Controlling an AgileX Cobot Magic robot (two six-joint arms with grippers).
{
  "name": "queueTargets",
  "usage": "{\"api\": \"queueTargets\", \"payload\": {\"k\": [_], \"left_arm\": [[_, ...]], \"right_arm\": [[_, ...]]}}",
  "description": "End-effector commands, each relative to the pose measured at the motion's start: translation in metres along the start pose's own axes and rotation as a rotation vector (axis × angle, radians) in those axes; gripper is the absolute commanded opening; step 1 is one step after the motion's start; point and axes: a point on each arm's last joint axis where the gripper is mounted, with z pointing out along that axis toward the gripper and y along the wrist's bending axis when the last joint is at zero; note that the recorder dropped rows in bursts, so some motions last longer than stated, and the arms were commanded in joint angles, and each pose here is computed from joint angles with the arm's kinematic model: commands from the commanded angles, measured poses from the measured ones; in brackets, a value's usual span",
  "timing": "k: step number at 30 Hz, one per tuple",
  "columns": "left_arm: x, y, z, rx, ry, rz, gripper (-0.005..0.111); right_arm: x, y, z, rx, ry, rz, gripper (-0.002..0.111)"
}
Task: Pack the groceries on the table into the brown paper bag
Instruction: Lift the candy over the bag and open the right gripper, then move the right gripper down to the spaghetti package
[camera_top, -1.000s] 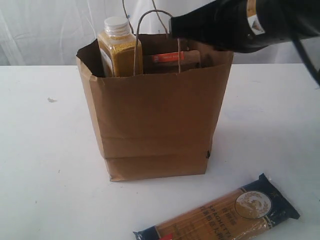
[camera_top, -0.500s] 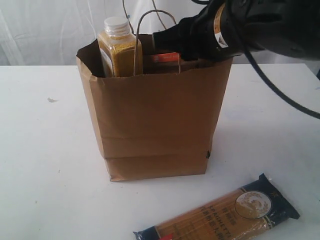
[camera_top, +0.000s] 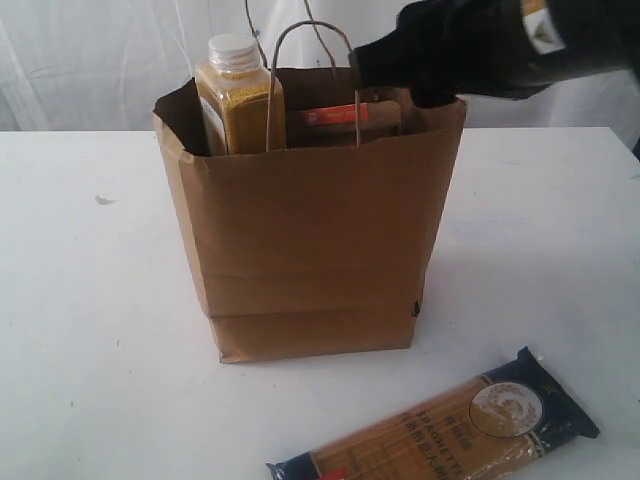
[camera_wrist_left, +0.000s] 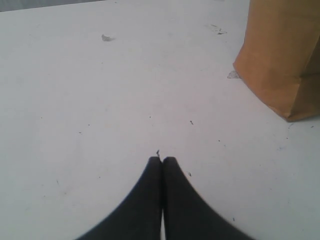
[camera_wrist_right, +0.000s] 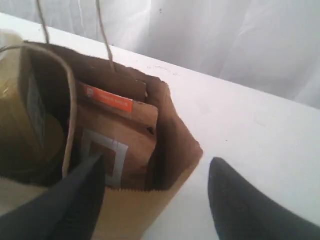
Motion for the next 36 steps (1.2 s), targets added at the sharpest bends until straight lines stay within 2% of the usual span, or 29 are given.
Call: {"api": "queueTargets", "payload": {"k": [1,4,6,9,20,28,32,36], "left_arm": [[0.002,0.0,0.001,-0.001,0.003,0.002,0.0],[0.002,0.0,0.001,-0.001,0.003,0.002,0.0],[0.002,0.0,0.001,-0.001,0.003,0.002,0.0],[0.002,0.0,0.001,-0.001,0.003,0.002,0.0],[0.002,0.0,0.001,-0.001,0.003,0.002,0.0],[0.002,0.0,0.001,-0.001,0.003,0.002,0.0],[0.002,0.0,0.001,-0.001,0.003,0.002,0.0],[0.002,0.0,0.001,-0.001,0.003,0.002,0.0]], "right_arm": [[-0.001,-0.019,-0.049,-0.045,-0.032,-0.085,0.056],[0.0,-0.031,-0.076,-0.107,-0.081,-0.067,0.056],[0.004,-0.039,-0.097,-0.194,-0.098,-0.092,0.055],[0.017,-0.041,-0.112,-0.318,-0.029,-0.194,0.043],[0.064,-0.028,-0.088,-0.346,0.169,-0.258,0.042],[0.081,-0.024,-0.095,-0.467,0.309,-0.483,0.042],[0.087,-0.019,-0.088,-0.49,0.321,-0.629,0.049],[0.104,-0.007,-0.069,-0.521,0.407,-0.771,0.064]]}}
